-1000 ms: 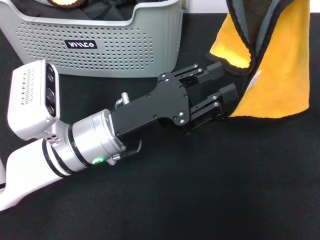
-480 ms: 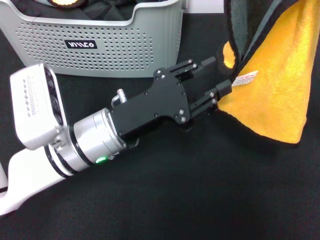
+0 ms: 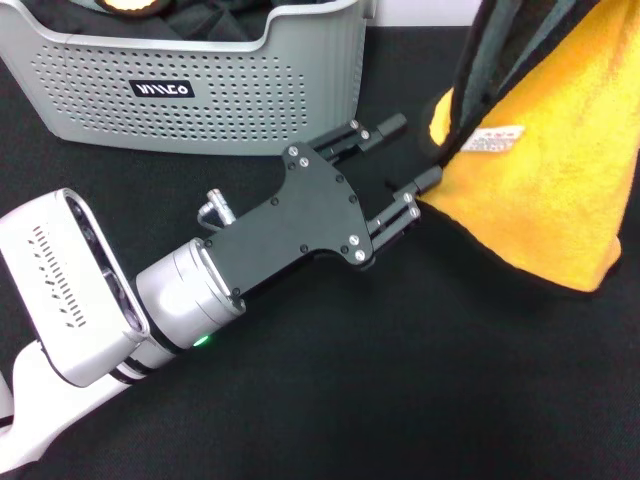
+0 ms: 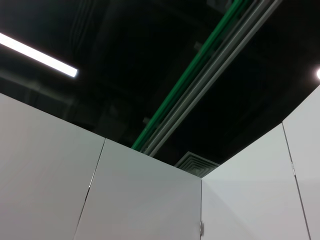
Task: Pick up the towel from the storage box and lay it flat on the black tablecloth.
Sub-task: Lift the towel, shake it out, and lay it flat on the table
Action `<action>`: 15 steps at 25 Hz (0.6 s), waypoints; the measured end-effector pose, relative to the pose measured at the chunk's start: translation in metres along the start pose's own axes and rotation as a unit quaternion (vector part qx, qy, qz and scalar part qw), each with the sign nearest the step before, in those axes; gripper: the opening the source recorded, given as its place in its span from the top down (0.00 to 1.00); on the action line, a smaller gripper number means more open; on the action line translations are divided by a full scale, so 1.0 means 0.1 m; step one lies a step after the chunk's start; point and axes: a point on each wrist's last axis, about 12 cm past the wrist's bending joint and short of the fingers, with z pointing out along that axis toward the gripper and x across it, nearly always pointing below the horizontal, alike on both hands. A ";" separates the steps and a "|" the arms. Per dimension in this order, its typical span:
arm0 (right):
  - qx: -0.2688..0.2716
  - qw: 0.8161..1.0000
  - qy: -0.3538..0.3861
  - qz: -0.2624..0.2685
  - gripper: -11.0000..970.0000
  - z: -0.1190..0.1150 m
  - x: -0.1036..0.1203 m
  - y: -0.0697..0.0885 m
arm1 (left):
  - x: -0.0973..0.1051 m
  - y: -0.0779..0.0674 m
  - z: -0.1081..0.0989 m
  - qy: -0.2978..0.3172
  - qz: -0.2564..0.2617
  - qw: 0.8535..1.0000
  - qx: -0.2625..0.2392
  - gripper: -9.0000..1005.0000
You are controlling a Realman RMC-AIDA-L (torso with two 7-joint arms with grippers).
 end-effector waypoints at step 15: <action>0.009 1.000 0.008 0.001 0.98 -0.01 0.01 -0.03 | -0.06 0.03 0.04 -0.028 0.024 0.999 -0.017 0.52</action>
